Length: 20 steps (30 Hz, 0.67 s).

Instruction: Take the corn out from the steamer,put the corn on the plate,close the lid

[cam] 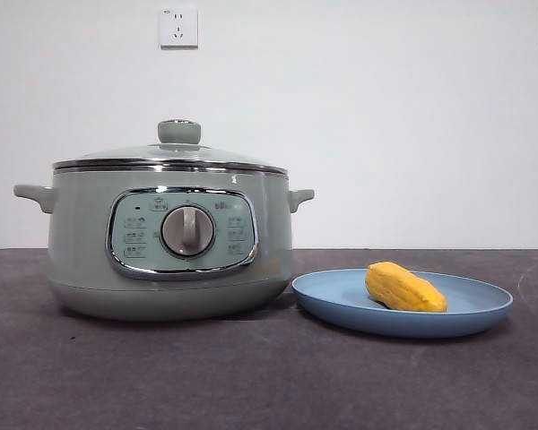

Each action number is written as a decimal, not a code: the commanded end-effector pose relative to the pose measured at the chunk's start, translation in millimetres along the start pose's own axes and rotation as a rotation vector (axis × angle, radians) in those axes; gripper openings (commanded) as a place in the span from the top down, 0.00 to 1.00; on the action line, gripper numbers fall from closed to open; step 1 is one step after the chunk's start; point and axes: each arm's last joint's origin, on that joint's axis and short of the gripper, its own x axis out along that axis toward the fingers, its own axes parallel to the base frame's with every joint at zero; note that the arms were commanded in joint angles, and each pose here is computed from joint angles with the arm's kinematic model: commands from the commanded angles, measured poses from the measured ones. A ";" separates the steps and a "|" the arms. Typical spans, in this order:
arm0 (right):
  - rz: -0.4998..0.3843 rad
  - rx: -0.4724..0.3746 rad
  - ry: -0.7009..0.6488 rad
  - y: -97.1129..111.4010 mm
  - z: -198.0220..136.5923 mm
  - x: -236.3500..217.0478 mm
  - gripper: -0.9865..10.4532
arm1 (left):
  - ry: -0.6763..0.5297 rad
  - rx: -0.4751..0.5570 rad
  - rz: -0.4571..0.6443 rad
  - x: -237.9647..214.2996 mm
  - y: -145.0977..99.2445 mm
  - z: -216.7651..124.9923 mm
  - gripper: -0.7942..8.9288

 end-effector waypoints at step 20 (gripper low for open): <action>-0.344 -0.184 -0.716 -38.7 -54.8 -1.3 0.91 | 0.003 -0.007 0.006 1.3 0.6 -3.7 0.92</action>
